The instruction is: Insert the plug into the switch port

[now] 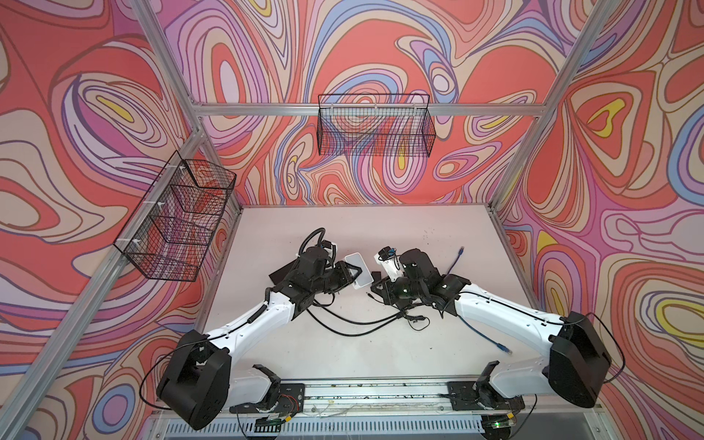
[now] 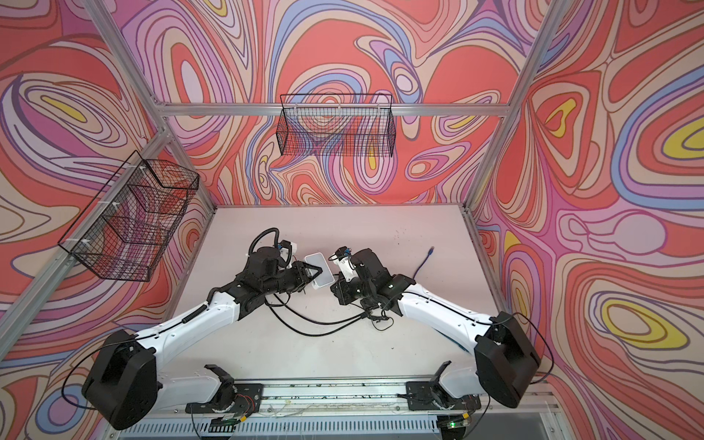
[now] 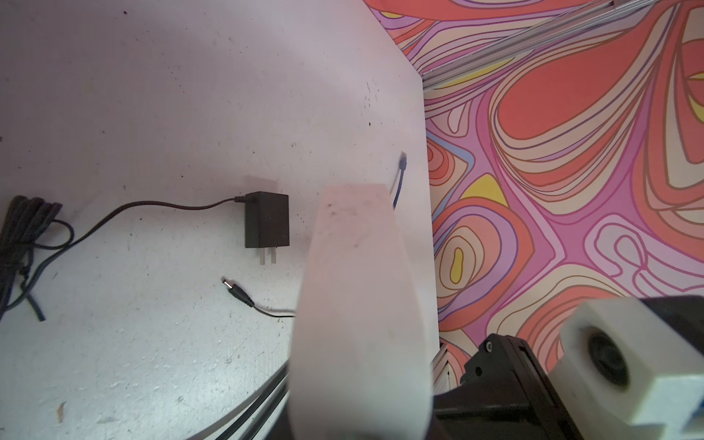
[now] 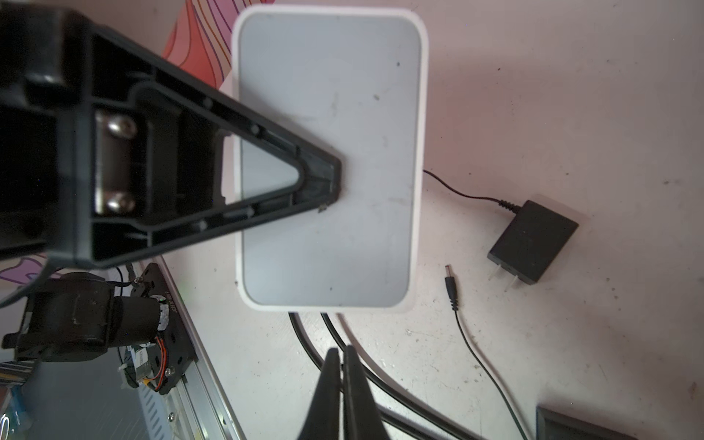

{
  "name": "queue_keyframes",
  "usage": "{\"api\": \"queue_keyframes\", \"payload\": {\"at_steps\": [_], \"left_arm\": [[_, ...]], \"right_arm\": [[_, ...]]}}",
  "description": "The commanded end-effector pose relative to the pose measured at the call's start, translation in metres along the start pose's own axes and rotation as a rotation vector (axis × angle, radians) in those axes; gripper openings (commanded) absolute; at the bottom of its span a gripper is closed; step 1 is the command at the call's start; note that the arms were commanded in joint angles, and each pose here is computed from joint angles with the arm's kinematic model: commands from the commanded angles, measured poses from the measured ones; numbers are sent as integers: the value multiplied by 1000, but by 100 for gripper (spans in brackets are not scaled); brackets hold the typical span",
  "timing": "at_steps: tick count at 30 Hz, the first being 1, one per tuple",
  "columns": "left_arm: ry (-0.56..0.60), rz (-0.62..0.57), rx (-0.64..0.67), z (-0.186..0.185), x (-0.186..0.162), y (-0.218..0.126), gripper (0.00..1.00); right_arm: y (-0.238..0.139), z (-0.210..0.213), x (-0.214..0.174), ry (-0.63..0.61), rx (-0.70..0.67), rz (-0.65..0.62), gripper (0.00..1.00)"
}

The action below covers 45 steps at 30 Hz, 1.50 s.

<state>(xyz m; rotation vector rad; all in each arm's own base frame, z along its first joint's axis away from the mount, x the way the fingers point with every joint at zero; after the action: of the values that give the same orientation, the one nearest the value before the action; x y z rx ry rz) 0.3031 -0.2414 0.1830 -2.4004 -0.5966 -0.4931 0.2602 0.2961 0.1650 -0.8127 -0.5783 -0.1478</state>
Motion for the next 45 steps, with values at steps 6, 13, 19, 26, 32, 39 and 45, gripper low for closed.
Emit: {"api": "queue_keyframes", "payload": {"at_steps": [6,13,19,26,32,39,45], "left_arm": [[18,-39,47,7,-2,-16,9],[12,-57,83,19,-5,-29,9],[5,-68,106,30,-6,-38,9],[-9,-84,114,38,-3,-45,9],[-11,-94,109,38,1,-50,10],[-14,-99,104,38,3,-52,9],[-17,-98,103,40,3,-52,9]], "right_arm": [[27,-64,-36,-27,-296,156,29],[54,-83,-38,-69,-372,206,36],[69,-82,-32,-114,-382,233,39],[90,-91,-39,-134,-403,298,38],[95,-97,-41,-134,-425,307,35],[104,-106,-53,-128,-433,343,11],[96,-100,-50,-136,-418,331,0]]}}
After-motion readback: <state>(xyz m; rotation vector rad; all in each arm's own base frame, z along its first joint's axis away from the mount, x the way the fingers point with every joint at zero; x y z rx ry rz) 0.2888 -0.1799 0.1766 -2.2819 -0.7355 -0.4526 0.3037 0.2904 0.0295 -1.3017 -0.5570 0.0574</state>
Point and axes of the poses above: each gripper's point midway between its finger pads, its own y axis out along the fingers, its own z axis along the line the jaws close on, x = y × z, the point moved 1 cm from there along -y, back along the fingers, and after that the axes turned 11 degrees about y, right-handed, at the moved point
